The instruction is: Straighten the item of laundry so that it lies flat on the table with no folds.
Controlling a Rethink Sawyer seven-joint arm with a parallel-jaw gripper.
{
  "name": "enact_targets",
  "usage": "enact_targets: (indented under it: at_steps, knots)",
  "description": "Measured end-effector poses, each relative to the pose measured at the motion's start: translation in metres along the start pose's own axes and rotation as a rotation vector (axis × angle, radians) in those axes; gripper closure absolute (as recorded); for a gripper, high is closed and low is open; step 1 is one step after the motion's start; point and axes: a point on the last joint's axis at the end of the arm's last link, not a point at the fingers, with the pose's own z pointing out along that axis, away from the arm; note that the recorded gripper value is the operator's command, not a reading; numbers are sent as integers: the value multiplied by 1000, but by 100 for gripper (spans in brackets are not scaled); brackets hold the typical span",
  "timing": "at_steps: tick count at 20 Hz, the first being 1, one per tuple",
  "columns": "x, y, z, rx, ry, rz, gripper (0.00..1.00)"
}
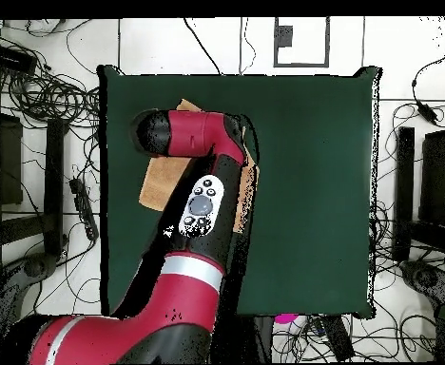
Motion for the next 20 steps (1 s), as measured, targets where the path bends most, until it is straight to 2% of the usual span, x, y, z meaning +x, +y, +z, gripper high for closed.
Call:
enact_targets:
  at_steps: [5, 10, 14, 15, 20]
  knots:
    - [-7, -18, 22, 50, 19, 19, 0]
    - [-13, -39, 24, 126, 57, 42, 0]
    - [-17, -60, 6, 206, 107, 70, 0]
    - [-22, -70, -8, 239, 132, 88, 0]
    - [-35, -84, -35, 251, 149, 121, 0]
